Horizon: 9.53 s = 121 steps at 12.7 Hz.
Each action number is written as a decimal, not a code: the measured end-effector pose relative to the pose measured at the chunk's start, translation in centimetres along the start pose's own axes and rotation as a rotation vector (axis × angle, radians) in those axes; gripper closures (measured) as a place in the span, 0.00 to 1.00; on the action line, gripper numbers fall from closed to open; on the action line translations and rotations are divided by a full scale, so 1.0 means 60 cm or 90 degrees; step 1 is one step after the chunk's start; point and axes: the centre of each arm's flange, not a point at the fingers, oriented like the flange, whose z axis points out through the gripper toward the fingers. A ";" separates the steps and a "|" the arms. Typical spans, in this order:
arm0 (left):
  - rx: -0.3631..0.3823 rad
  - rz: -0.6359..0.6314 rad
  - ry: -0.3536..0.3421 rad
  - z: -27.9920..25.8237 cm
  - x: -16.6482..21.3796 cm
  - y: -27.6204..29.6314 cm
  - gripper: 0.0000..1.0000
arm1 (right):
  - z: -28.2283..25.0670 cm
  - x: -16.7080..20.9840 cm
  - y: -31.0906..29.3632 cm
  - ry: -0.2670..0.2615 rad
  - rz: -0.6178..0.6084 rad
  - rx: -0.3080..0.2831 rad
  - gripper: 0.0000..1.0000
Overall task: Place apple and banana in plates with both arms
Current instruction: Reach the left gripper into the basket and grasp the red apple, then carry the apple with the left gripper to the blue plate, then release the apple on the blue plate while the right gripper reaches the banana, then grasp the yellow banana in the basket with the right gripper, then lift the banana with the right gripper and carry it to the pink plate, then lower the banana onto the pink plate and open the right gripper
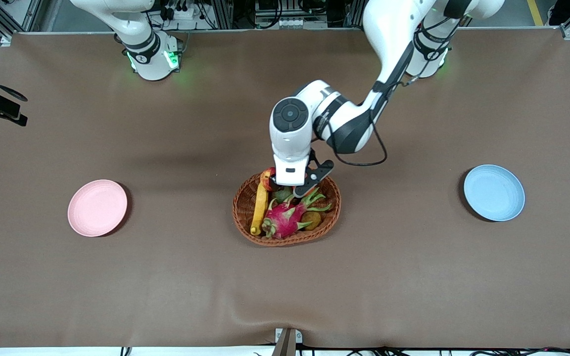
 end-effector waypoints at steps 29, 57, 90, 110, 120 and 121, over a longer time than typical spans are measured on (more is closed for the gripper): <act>-0.028 -0.017 0.034 -0.221 0.144 -0.035 0.23 | 0.055 0.040 -0.061 -0.016 -0.032 0.080 0.00; 0.028 0.084 -0.196 0.168 0.875 -0.738 0.23 | 0.560 0.249 -0.712 0.153 0.037 0.121 0.00; -0.007 0.420 0.004 -0.586 0.609 -0.553 0.00 | 0.264 0.231 -0.622 0.170 0.045 0.125 0.81; 0.028 0.398 -0.001 -0.624 0.555 -0.586 0.00 | 0.561 0.320 0.041 -0.004 -0.044 -0.044 0.81; 0.041 0.416 -0.020 -0.584 0.531 -0.541 0.00 | 0.493 0.300 -0.051 0.056 -0.068 -0.041 0.00; 0.040 0.413 -0.019 -0.584 0.534 -0.543 0.00 | 0.477 0.282 -0.053 0.065 -0.069 -0.039 0.00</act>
